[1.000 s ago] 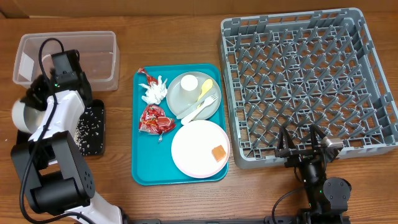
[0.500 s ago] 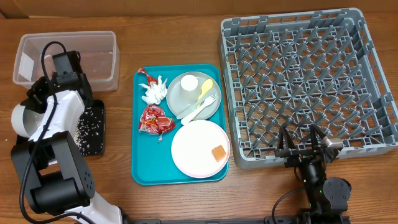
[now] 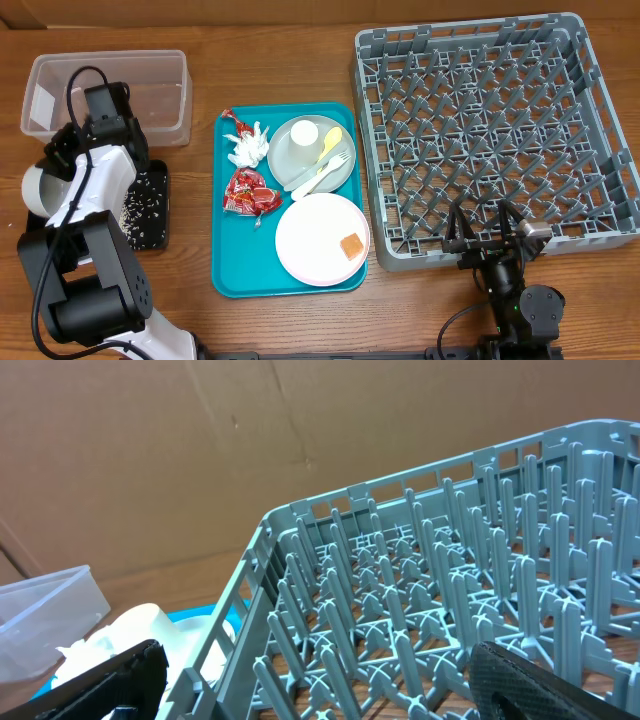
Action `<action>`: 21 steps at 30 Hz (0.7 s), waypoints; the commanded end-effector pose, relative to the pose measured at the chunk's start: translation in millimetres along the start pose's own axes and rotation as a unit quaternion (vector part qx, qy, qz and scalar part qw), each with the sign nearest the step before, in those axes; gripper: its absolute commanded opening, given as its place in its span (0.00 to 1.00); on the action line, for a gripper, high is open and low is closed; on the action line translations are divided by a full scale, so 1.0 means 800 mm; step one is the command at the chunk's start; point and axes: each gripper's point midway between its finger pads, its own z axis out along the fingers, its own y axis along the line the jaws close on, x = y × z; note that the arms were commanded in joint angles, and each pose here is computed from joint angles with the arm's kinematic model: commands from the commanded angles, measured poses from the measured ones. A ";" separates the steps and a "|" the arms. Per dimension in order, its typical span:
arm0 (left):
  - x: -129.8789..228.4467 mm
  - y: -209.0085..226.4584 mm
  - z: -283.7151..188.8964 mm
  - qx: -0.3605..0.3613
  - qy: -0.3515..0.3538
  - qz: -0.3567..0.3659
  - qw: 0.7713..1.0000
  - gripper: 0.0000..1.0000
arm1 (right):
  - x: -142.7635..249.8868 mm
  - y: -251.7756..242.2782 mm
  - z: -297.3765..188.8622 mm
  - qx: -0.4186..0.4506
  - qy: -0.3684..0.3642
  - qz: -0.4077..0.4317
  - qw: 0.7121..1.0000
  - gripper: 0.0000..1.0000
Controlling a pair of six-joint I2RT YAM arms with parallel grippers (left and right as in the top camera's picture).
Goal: Sort waste into correct bins and load items into the dishwasher rack
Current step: 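Tilt the bowl with the left gripper, pouring rice onto the black tray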
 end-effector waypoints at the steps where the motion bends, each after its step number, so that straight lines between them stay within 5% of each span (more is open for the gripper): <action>1: 0.000 0.001 -0.003 -0.004 0.006 -0.002 1.000 0.04 | 0.002 -0.002 0.000 0.003 -0.003 0.000 1.000 1.00; 18: -0.001 0.025 -0.022 -0.049 0.026 -0.027 0.998 0.04 | 0.002 -0.002 0.000 0.003 -0.003 0.000 1.000 1.00; 21: -0.013 0.032 -0.028 -0.055 0.002 -0.108 0.993 0.04 | 0.002 -0.002 0.000 0.003 -0.003 0.000 1.000 1.00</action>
